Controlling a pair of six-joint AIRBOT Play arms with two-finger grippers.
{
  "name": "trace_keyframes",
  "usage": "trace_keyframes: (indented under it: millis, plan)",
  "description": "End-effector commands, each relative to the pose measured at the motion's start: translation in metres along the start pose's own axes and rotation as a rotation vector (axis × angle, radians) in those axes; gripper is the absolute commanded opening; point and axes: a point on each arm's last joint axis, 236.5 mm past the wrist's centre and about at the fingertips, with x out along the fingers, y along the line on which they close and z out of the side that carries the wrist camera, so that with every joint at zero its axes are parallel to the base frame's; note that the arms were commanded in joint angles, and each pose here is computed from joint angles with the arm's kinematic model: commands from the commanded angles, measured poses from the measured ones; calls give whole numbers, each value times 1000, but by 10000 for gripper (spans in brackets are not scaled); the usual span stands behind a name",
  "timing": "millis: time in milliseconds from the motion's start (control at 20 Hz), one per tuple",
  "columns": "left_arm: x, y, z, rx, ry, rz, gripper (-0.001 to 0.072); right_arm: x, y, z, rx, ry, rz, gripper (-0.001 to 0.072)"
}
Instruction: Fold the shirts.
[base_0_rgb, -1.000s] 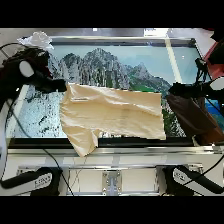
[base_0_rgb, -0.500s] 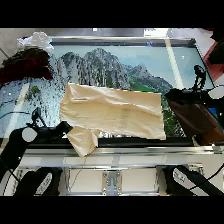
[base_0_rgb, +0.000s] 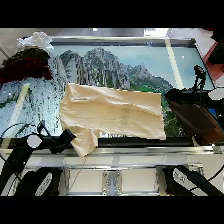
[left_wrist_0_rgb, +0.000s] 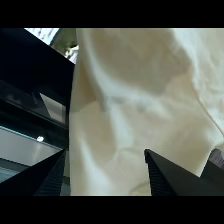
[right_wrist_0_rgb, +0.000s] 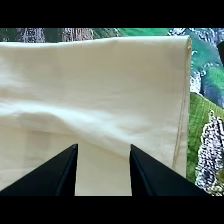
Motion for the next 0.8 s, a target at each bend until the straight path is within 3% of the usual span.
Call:
trace_keyframes:
  millis: [0,200,300,400,450,500,550,750]
  plan:
    - [4,5,-5,-6,21,9,558,0,2,1,2,-4,8,391]
    - [16,5,-3,-10,38,8,554,0,6,1,12,-7,24,391]
    - [23,-1,-4,-13,59,-15,483,-2,8,3,11,-14,28,391]
    - [32,-6,-7,-15,95,-39,477,-7,11,5,5,-28,31,391]
    - [36,-10,-8,-25,105,-53,431,-10,12,6,1,-35,31,391]
    - [37,-15,-7,-24,108,-78,249,-13,13,5,-4,-33,32,390]
    - [36,-24,-6,-2,102,-112,21,-15,13,-1,-13,-14,25,385]
    - [17,-61,12,89,62,-190,14,-28,-29,-67,66,248,-166,381]
